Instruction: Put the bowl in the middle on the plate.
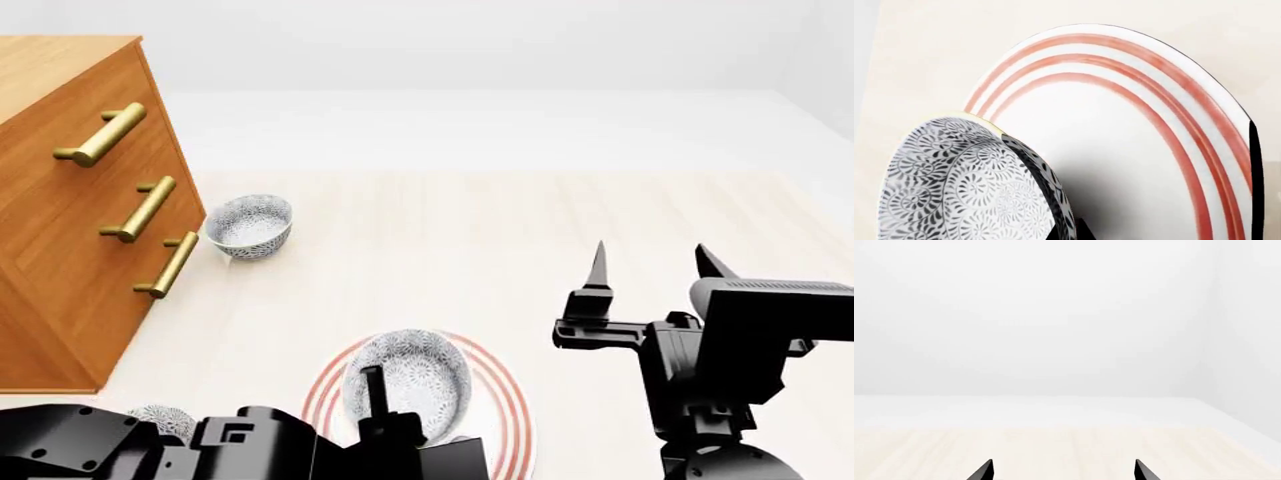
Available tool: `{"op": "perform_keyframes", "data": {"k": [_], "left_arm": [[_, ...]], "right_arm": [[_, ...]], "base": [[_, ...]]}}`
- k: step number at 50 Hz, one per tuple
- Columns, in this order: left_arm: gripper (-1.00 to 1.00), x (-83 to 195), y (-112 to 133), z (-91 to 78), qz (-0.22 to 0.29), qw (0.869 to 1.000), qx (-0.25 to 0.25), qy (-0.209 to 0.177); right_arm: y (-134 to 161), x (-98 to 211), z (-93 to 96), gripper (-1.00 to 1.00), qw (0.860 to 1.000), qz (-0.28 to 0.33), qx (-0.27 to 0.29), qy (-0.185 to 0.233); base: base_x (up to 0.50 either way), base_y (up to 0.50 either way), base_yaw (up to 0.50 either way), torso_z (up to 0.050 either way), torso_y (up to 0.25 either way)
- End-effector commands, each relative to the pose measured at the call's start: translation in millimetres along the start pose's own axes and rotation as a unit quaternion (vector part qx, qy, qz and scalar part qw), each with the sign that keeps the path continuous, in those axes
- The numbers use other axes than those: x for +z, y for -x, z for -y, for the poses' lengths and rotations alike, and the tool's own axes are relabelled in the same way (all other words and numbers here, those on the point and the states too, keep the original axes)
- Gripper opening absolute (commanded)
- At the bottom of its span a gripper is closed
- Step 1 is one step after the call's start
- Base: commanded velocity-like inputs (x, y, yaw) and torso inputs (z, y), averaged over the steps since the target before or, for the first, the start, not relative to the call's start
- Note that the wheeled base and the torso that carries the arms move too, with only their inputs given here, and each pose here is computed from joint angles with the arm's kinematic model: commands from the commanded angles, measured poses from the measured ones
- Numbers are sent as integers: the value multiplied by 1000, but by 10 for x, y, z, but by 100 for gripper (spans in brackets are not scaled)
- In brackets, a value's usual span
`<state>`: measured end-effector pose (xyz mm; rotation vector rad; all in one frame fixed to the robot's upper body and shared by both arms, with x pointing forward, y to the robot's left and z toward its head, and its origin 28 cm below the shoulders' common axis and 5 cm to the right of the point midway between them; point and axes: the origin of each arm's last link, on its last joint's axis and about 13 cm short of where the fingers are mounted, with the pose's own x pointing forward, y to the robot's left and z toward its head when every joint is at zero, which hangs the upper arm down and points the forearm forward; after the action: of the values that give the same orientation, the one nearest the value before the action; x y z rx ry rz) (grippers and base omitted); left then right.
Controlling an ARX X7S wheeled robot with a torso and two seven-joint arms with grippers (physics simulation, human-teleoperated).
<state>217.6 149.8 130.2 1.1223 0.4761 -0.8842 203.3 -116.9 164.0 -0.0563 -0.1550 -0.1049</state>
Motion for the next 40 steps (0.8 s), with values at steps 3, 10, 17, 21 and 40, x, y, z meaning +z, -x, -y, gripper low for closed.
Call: {"op": "perform_keyframes", "data": {"k": [3, 10, 17, 21, 40], "left_arm": [[-100, -2, -19, -24, 0, 1000, 15, -1], [100, 6, -11, -31, -1, 1000, 8, -2], [100, 22, 21, -44, -6, 1000, 3, -5], [100, 26, 35, -50, -6, 1000, 3, -7], [100, 184, 786, -206, 32, 999, -2, 1]], "right_arm": [[4, 2, -4, 100, 1000, 0, 1, 1], [1, 7, -3, 100, 1000, 1, 1, 0], [3, 16, 0, 100, 1000, 2, 0, 0], [6, 10, -3, 100, 1000, 2, 1, 0], [5, 26, -20, 100, 1000, 5, 6, -1]], "base": [[0, 0, 0, 0, 3], [0, 0, 0, 0, 0], [0, 0, 0, 0, 0], [0, 0, 0, 0, 0], [0, 0, 0, 0, 0]]}}
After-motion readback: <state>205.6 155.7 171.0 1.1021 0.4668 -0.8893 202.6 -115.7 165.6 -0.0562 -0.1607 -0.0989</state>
